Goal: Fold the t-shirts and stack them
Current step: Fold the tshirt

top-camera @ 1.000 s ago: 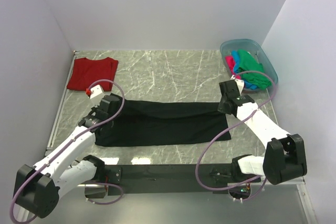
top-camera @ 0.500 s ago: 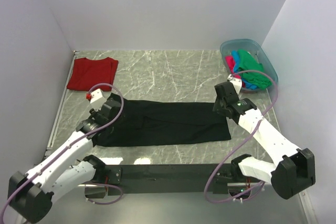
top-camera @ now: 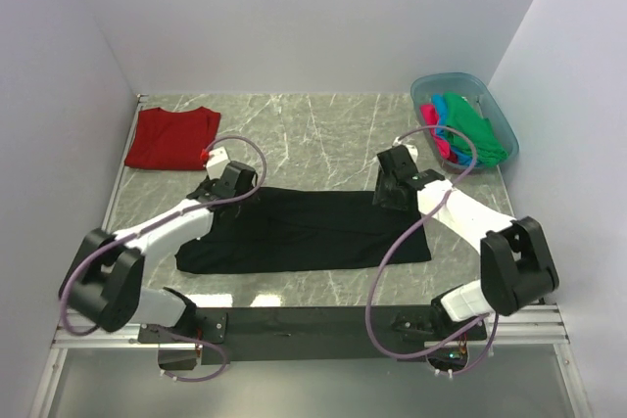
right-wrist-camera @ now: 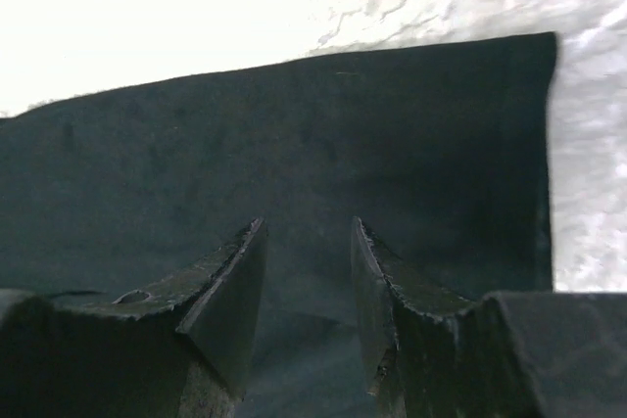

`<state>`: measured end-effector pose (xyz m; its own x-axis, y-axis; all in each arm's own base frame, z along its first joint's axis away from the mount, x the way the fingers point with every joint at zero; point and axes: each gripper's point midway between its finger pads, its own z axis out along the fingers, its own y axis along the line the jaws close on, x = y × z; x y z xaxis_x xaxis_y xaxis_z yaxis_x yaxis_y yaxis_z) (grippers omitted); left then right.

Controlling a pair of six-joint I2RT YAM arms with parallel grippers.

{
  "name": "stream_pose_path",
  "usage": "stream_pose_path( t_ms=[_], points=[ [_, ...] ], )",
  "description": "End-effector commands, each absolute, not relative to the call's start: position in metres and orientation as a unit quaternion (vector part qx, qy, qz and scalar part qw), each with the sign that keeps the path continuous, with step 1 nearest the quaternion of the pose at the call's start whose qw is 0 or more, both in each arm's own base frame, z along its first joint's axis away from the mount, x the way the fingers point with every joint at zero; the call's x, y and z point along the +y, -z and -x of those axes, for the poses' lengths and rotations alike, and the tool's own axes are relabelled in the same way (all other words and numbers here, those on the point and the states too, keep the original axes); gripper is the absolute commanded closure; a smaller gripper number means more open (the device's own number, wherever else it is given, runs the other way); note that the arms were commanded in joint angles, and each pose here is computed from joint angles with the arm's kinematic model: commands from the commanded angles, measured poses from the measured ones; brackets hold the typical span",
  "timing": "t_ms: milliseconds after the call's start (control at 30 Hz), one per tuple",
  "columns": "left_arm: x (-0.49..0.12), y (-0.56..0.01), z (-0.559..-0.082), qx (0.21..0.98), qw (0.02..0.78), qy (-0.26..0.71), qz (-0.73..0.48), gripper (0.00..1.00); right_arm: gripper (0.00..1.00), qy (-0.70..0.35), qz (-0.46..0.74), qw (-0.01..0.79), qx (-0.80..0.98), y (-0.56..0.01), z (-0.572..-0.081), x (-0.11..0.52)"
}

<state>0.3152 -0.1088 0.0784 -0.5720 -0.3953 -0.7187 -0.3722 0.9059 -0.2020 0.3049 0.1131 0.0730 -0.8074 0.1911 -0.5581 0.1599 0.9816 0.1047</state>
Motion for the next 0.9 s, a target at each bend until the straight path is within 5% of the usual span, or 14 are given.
stream_pose_path(
  t_ms=[0,867],
  points=[
    [-0.121,-0.075,-0.337,0.888,0.406,0.047,0.210,0.30,0.53,-0.048,-0.083,0.304,0.948,-0.066,-0.315,0.125],
    [-0.182,0.005,-0.407,0.937,0.315,0.065,0.137,0.33,0.55,-0.033,-0.055,0.177,0.982,0.011,-0.242,0.148]
  ],
)
